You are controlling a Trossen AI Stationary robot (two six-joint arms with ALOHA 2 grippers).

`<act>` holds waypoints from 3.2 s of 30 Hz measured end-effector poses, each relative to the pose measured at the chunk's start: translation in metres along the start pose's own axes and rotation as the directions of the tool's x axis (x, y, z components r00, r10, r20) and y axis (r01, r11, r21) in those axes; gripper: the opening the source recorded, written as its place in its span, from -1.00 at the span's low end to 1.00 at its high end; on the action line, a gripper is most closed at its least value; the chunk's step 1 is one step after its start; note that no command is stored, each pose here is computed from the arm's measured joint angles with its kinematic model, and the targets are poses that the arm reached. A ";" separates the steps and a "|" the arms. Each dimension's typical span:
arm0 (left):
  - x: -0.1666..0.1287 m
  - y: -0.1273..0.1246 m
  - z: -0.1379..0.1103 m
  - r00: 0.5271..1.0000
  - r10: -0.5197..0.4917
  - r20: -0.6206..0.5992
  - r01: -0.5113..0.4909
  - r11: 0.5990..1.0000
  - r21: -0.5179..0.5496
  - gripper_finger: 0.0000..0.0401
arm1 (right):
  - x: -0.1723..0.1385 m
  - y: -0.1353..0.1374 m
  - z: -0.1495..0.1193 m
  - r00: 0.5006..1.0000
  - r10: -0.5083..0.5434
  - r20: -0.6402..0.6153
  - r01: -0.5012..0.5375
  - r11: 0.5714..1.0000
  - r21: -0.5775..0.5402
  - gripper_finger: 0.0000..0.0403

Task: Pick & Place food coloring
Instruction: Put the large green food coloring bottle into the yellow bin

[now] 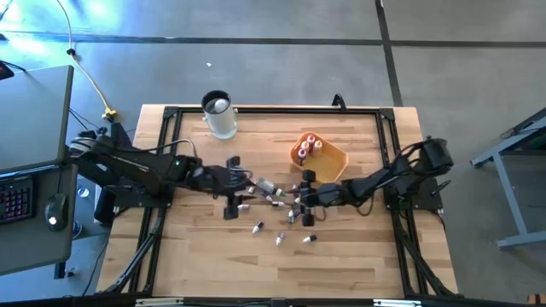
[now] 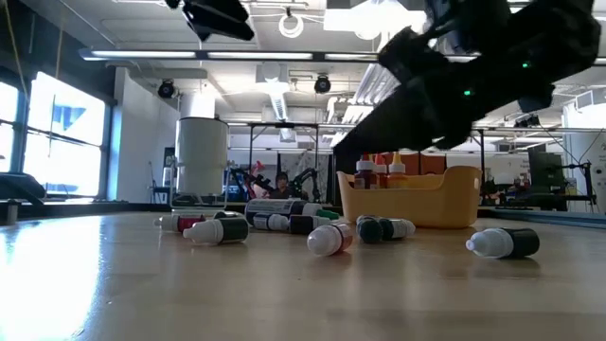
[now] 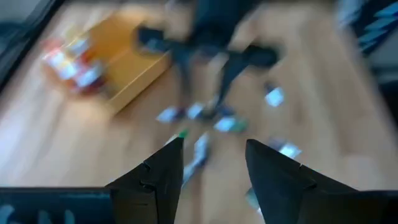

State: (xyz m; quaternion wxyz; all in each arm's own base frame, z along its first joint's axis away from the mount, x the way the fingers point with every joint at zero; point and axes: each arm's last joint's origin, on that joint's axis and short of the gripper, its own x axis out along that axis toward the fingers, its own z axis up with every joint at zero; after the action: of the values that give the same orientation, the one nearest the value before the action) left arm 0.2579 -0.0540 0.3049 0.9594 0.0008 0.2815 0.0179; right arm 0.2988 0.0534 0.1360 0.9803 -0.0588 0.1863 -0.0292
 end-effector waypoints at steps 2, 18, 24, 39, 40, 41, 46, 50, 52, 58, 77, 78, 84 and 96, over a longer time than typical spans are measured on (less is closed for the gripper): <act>0.004 0.002 -0.017 0.996 -0.046 0.078 0.047 0.999 -0.017 -0.15 | 0.012 0.001 0.003 0.997 -0.076 -0.013 0.076 0.997 0.014 -0.14; 0.019 0.009 -0.059 0.989 0.068 0.129 -0.057 0.995 -0.088 -0.15 | 0.053 -0.001 -0.014 0.955 -0.213 -0.206 0.233 0.969 0.078 -0.15; 0.019 0.010 -0.060 0.991 0.069 0.117 -0.060 0.995 -0.083 -0.15 | 0.055 -0.007 -0.020 0.951 -0.216 -0.221 0.243 0.965 0.101 -0.15; 0.019 0.010 -0.060 0.991 0.070 0.116 -0.061 0.995 -0.081 -0.15 | 0.058 -0.020 -0.024 0.955 -0.143 -0.259 0.180 0.976 0.123 -0.33; 0.019 0.010 -0.060 0.991 0.070 0.116 -0.061 0.995 -0.081 -0.15 | 0.058 -0.020 -0.024 0.955 -0.145 -0.259 0.181 0.976 0.124 -0.36; 0.019 0.010 -0.060 0.991 0.070 0.116 -0.061 0.995 -0.082 -0.15 | 0.058 -0.021 -0.024 0.955 -0.146 -0.259 0.182 0.975 0.124 -0.38; 0.019 0.010 -0.060 0.991 0.070 0.116 -0.061 0.995 -0.084 -0.15 | 0.058 -0.020 -0.023 0.959 -0.129 -0.252 0.152 0.986 0.073 -0.43; 0.019 0.010 -0.060 0.991 0.070 0.115 -0.061 0.995 -0.084 -0.15 | 0.057 -0.017 -0.020 0.964 -0.104 -0.245 0.124 0.990 0.068 -0.44; 0.019 0.010 -0.060 0.991 0.070 0.115 -0.061 0.995 -0.084 -0.15 | 0.053 -0.013 -0.013 0.971 -0.069 -0.231 0.088 0.994 0.072 -0.45; 0.020 0.010 -0.060 0.991 0.070 0.116 -0.052 0.986 -0.157 -0.15 | 0.022 -0.002 0.027 0.985 -0.017 -0.172 0.017 1.000 -0.003 -0.45; 0.020 0.009 -0.060 0.992 0.054 0.118 -0.030 0.980 -0.197 -0.15 | -0.118 -0.048 0.071 0.886 -0.231 -0.402 0.115 0.950 -0.292 -0.43; 0.020 0.009 -0.060 0.992 0.054 0.117 -0.030 0.980 -0.197 -0.15 | -0.120 -0.051 0.070 0.876 -0.239 -0.419 0.113 0.946 -0.304 -0.43; 0.020 0.009 -0.060 0.992 0.053 0.117 -0.030 0.980 -0.195 -0.15 | -0.121 -0.070 0.057 0.797 -0.254 -0.548 0.045 0.930 -0.365 -0.42; 0.019 0.011 -0.060 0.985 0.121 0.120 -0.095 0.975 -0.201 -0.15 | -0.100 -0.092 0.029 0.604 -0.357 -0.713 -0.141 0.832 -0.536 -0.41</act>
State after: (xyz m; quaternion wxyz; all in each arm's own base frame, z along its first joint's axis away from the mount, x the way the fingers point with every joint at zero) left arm 0.2416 -0.0429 0.2442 0.9689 -0.0767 0.2141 0.0976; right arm 0.2139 -0.0271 0.2107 0.7324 -0.3261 0.5946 -0.0604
